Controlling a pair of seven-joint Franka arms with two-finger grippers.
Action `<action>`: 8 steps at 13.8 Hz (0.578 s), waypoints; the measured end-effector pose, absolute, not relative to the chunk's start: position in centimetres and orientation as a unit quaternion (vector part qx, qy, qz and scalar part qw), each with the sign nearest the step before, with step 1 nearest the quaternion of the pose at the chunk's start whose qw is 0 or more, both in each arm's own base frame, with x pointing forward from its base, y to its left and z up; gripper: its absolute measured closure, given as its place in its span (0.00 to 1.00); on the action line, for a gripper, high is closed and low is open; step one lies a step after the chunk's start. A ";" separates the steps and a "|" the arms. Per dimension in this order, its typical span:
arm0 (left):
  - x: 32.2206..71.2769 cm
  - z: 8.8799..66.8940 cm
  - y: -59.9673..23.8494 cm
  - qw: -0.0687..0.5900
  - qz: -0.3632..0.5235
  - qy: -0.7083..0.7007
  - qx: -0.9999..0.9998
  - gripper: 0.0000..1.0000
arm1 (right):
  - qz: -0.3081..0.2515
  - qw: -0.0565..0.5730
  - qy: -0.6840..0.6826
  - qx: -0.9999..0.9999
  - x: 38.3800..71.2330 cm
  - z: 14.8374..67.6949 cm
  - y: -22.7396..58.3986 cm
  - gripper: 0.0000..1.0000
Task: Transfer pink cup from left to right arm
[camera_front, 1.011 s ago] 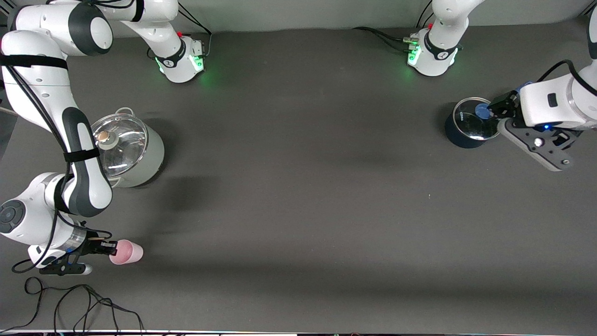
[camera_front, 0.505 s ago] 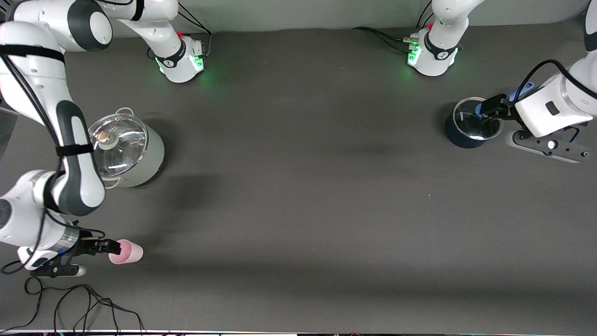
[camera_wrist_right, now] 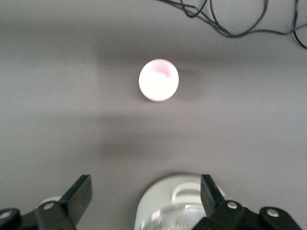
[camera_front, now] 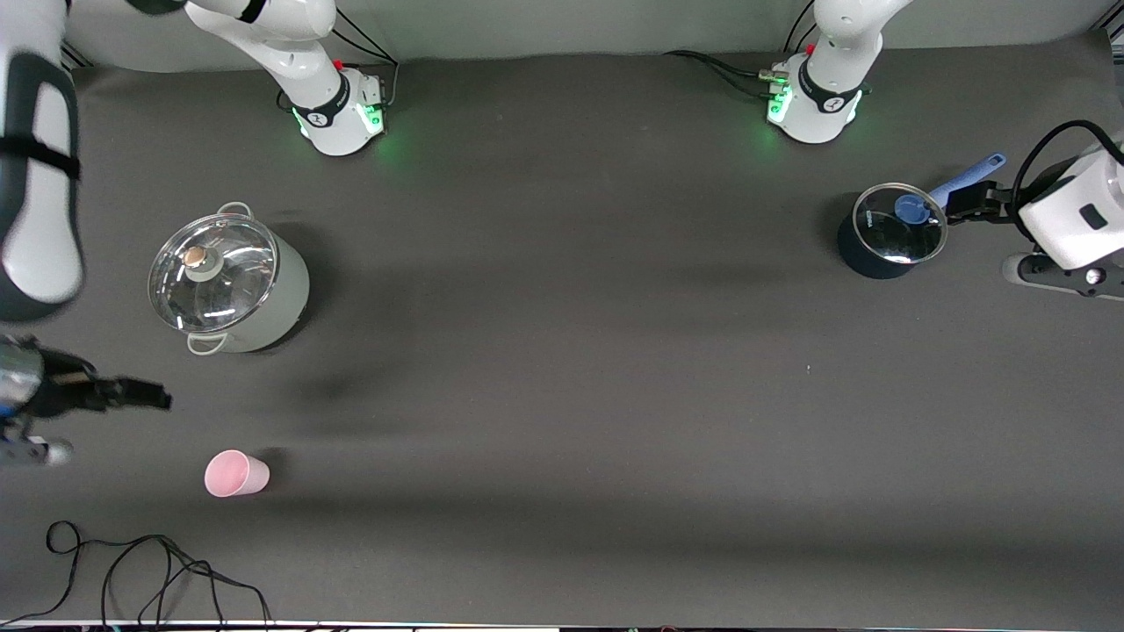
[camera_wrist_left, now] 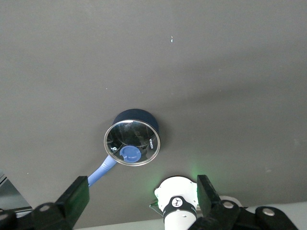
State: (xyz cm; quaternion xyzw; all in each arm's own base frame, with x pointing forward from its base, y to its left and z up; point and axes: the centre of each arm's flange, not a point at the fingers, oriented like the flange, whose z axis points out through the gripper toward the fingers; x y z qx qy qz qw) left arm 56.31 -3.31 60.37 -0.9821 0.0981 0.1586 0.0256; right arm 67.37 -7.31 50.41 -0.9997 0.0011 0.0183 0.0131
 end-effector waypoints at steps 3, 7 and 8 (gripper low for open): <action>56.2 60.4 -4.0 0.027 0.158 0.100 -0.982 0.00 | 0.017 0.012 -0.004 -1.000 63.8 54.4 -5.8 0.00; 55.9 60.0 -4.2 0.029 0.171 0.100 -0.980 0.00 | 0.007 0.009 0.000 -1.000 58.7 56.1 -5.1 0.00; 55.9 59.9 -4.3 0.029 0.173 0.098 -0.980 0.00 | 0.004 0.008 0.003 -1.000 58.1 56.3 -5.2 0.00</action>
